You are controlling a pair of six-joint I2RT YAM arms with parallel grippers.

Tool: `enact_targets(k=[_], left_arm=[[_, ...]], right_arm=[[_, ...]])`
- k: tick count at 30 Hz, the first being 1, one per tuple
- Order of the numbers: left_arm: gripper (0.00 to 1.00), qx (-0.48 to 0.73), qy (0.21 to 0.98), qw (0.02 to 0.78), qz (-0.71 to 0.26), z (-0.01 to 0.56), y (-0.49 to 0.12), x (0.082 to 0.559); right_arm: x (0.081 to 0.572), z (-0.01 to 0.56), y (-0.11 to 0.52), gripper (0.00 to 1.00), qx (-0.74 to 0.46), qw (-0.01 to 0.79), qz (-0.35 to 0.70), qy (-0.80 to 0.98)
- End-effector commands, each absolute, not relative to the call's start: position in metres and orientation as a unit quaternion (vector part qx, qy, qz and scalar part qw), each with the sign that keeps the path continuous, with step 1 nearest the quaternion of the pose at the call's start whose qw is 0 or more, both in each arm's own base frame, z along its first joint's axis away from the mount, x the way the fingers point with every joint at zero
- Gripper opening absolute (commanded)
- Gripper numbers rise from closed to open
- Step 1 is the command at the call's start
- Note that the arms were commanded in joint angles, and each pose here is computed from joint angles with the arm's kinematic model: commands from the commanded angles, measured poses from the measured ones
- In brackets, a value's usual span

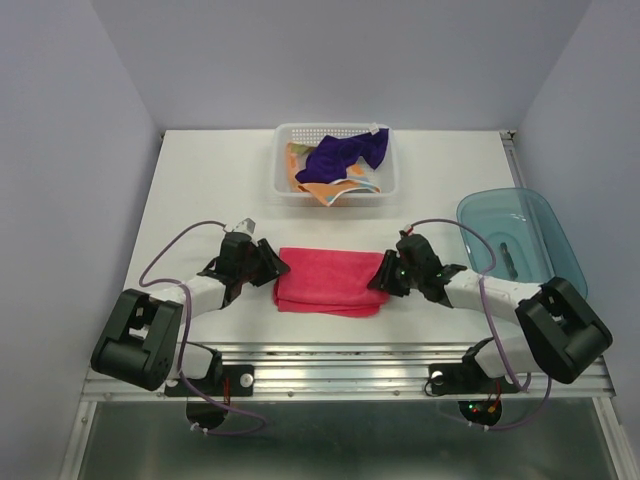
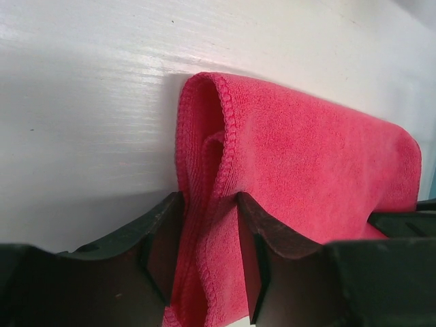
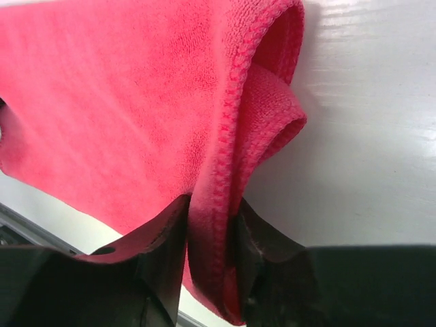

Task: Fold and stack the towels
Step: Neatly place the folded towel into the bin

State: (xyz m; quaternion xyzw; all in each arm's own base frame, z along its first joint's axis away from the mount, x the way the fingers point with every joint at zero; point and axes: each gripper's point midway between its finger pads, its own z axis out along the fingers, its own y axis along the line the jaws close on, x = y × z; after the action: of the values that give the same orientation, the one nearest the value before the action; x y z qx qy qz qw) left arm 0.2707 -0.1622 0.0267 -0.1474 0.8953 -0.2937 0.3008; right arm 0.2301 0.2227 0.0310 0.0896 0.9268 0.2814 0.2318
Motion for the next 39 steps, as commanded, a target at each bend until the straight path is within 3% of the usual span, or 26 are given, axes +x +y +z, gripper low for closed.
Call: enact_targets(k=[1, 6, 13, 19, 25, 31, 39], left_arm=[[0.49, -0.145, 0.897, 0.307, -0.284, 0.026, -0.16, 0.273], [0.5, -0.144, 0.895, 0.31, -0.287, 0.028, -0.16, 0.273], [0.59, -0.139, 0.886, 0.328, -0.296, 0.043, -0.162, 0.277], [0.82, -0.135, 0.877, 0.354, -0.296, 0.065, -0.16, 0.284], [0.98, -0.13, 0.869, 0.373, -0.297, 0.082, -0.16, 0.29], [0.99, -0.127, 0.868, 0.378, -0.296, 0.086, -0.159, 0.29], [0.99, -0.122, 0.866, 0.373, -0.309, 0.086, -0.164, 0.29]], right_arm=[[0.238, 0.029, 0.226, 0.32, 0.115, 0.256, 0.292, 0.914], [0.247, 0.036, 0.231, 0.01, 0.093, 0.277, 0.3, 0.908], [0.276, 0.073, 0.2, 0.01, 0.051, 0.365, 0.2, 0.908], [0.295, 0.119, 0.136, 0.01, 0.066, 0.427, 0.026, 0.902], [0.318, 0.184, 0.117, 0.01, 0.101, 0.484, -0.008, 0.869], [0.33, 0.21, 0.1, 0.01, 0.103, 0.495, -0.038, 0.862], [0.33, 0.158, 0.071, 0.01, 0.137, 0.443, -0.033, 0.885]])
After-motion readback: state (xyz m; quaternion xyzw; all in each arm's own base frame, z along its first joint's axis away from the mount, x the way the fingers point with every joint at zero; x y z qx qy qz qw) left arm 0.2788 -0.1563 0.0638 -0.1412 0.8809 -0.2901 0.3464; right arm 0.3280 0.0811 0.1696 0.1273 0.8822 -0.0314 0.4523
